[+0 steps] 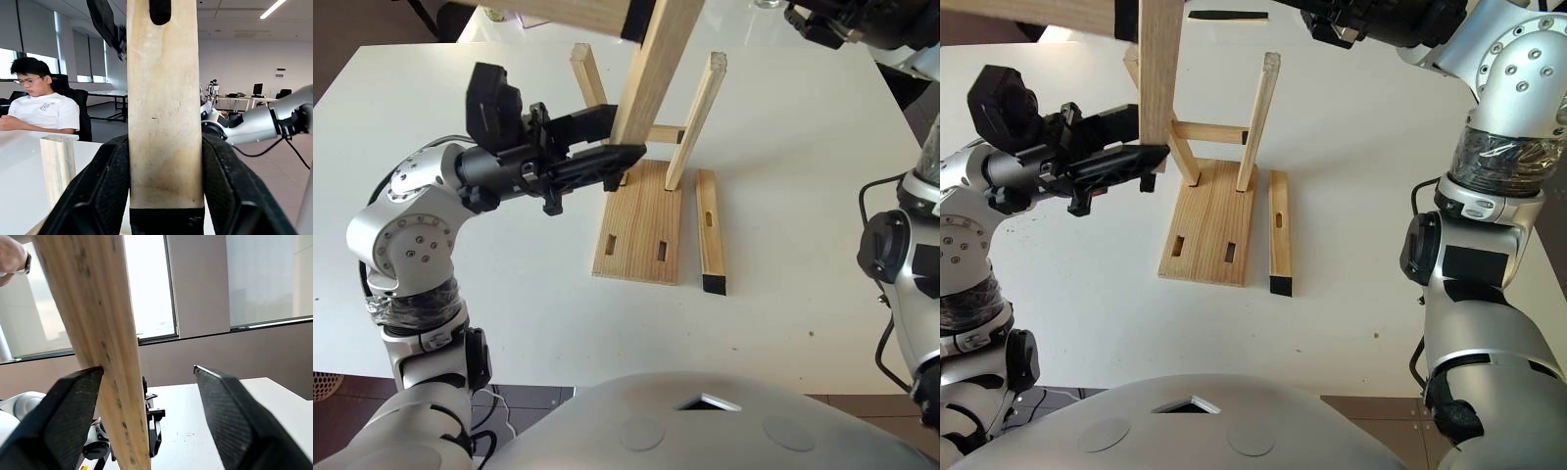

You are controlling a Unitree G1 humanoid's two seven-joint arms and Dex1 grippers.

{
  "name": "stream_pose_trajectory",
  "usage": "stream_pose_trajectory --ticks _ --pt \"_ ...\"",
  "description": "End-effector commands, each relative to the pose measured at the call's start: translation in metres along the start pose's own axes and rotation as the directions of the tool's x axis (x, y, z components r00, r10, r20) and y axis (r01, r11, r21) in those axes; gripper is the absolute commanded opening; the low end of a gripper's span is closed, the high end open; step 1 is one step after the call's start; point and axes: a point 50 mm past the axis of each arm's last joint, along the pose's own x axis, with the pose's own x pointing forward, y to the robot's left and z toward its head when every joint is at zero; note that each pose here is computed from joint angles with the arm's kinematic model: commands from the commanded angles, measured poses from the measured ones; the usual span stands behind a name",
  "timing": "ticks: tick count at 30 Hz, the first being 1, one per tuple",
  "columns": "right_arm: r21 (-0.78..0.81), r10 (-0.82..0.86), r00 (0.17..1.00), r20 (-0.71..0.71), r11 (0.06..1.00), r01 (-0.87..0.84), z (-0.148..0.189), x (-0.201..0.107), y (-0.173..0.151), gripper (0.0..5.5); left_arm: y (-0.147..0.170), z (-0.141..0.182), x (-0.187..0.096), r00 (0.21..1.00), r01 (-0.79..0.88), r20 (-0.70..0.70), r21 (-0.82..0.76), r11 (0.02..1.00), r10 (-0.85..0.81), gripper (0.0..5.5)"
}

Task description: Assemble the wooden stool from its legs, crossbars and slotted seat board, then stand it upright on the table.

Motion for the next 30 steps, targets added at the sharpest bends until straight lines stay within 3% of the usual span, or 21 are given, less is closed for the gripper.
stream_pose_trajectory --ticks 1,21,30 --pt "-0.028 0.076 0.995 -0.059 0.997 -0.078 0.009 0.005 0.01 3.42 0.001 -0.002 -0.002 1.0 0.002 -0.027 0.007 1.0 -0.002 2.01" --pt "-0.071 0.077 0.972 -0.221 0.993 -0.095 0.002 0.005 0.01 3.42 0.006 -0.022 -0.012 0.978 -0.018 -0.205 0.09 0.996 0.037 2.01" --pt "-0.068 0.092 0.969 -0.228 0.992 -0.11 -0.007 0.004 0.008 2.04 0.008 -0.02 -0.014 0.98 -0.011 -0.199 0.086 0.996 0.028 2.0"
